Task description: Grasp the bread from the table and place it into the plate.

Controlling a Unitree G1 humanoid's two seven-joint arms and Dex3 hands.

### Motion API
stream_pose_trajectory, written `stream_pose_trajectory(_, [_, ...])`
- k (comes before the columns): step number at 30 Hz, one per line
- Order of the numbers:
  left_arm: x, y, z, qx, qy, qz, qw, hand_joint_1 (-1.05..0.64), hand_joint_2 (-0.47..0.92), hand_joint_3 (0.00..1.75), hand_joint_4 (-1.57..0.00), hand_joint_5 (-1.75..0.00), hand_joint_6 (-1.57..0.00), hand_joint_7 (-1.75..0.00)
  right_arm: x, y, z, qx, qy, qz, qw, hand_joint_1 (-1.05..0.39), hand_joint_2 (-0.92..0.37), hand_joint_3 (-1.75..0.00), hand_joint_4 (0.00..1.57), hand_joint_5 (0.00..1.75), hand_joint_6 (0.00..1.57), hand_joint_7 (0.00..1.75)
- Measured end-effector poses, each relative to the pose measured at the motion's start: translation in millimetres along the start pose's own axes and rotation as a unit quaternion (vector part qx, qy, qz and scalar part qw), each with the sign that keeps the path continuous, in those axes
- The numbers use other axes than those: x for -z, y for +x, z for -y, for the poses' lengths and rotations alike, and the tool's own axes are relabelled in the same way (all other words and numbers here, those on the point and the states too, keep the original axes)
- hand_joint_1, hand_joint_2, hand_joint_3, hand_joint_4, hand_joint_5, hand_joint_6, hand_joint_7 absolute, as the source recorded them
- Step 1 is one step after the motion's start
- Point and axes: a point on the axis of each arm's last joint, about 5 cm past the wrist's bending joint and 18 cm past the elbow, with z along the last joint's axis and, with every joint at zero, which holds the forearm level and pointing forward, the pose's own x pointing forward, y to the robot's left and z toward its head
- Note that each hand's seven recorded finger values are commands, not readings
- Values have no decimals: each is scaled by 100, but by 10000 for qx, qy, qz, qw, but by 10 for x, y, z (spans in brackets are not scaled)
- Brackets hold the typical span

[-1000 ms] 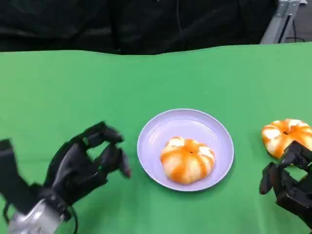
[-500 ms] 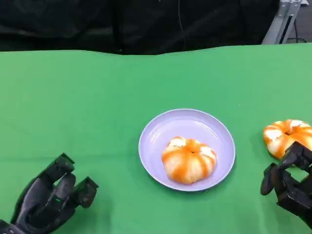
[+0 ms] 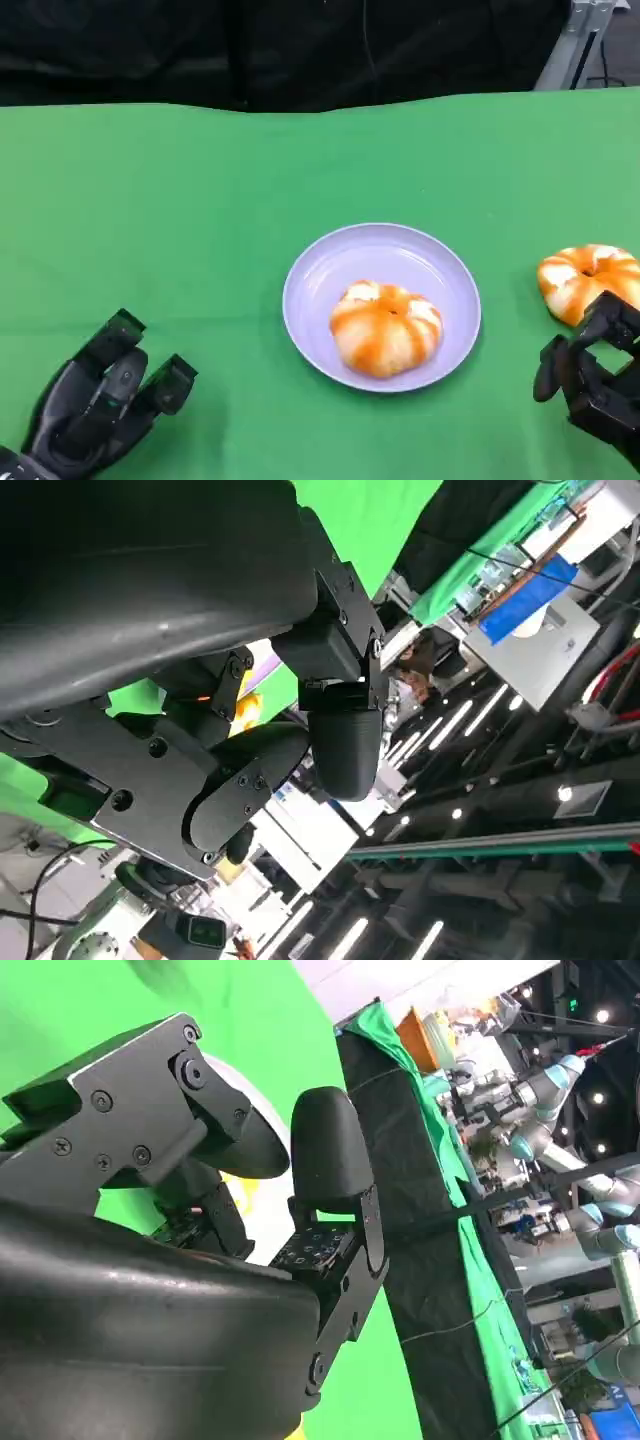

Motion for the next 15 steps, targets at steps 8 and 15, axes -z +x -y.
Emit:
stream_pose_trajectory(8, [13, -4, -9, -30, -147, -36, 9999, -15, 56, 99, -80, -175, -92, -144, 0, -1, 2, 6, 2, -1, 10000, -7, -49, -126, 87, 175, 79, 154])
stream_pose_trajectory(15, [17, -2, -9, -17, -153, -34, 9999, -15, 58, 99, -80, -175, -93, -140, -1, -2, 4, 9, 3, 0, 10000, -7, -48, -126, 87, 175, 79, 153])
